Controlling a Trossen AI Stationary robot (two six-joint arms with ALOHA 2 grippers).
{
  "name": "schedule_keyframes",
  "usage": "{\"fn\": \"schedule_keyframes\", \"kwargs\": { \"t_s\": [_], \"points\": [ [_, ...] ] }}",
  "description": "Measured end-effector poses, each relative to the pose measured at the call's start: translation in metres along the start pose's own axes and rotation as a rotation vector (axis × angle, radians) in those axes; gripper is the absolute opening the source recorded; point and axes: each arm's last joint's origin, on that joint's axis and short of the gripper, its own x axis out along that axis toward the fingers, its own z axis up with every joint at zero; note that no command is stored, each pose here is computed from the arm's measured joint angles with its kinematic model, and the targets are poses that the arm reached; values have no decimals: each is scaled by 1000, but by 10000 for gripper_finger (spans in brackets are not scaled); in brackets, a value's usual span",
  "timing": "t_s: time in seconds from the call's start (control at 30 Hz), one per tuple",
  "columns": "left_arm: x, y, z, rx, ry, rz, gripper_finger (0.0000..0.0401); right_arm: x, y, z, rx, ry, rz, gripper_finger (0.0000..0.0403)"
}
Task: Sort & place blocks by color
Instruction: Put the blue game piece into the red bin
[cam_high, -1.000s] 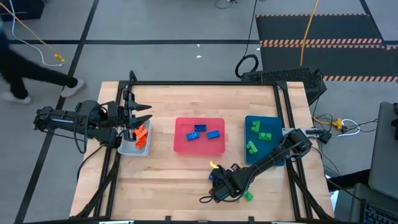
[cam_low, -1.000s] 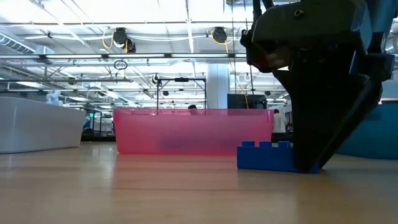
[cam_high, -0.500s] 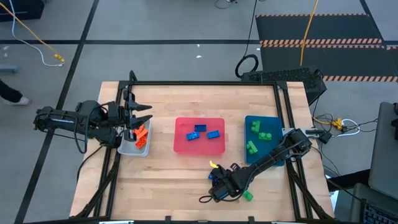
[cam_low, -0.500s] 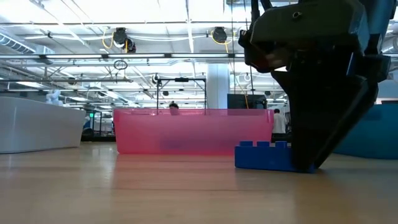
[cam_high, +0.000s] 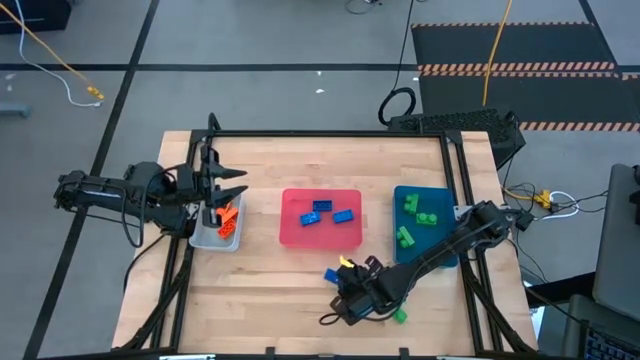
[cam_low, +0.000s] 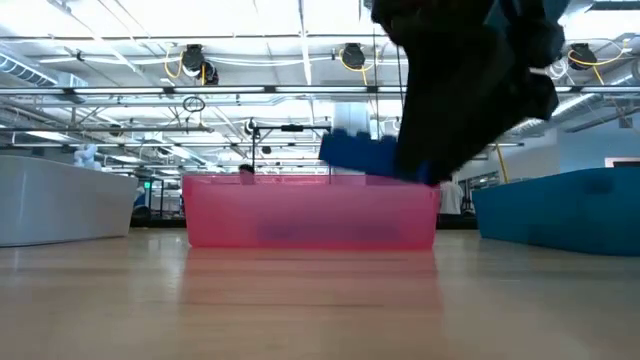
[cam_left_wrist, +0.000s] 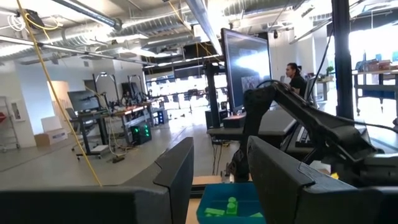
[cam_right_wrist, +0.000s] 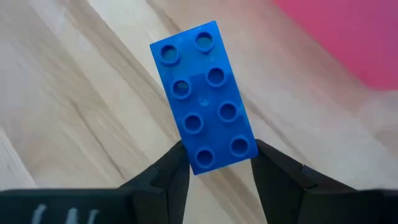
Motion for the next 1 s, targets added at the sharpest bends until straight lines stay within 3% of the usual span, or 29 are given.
{"fn": "schedule_keyframes", "kwargs": {
  "t_s": [0.2, 0.67, 1.0],
  "points": [
    [0, 0, 0, 0, 0, 0, 152, -18, -1, 10, -3, -86, 27, 143],
    [0, 0, 0, 0, 0, 0, 152, -22, -4, 16, -42, -140, 10, 142],
    [0, 0, 0, 0, 0, 0, 152, -14, -19, 54, -100, -194, -53, 142]
  ]
}}
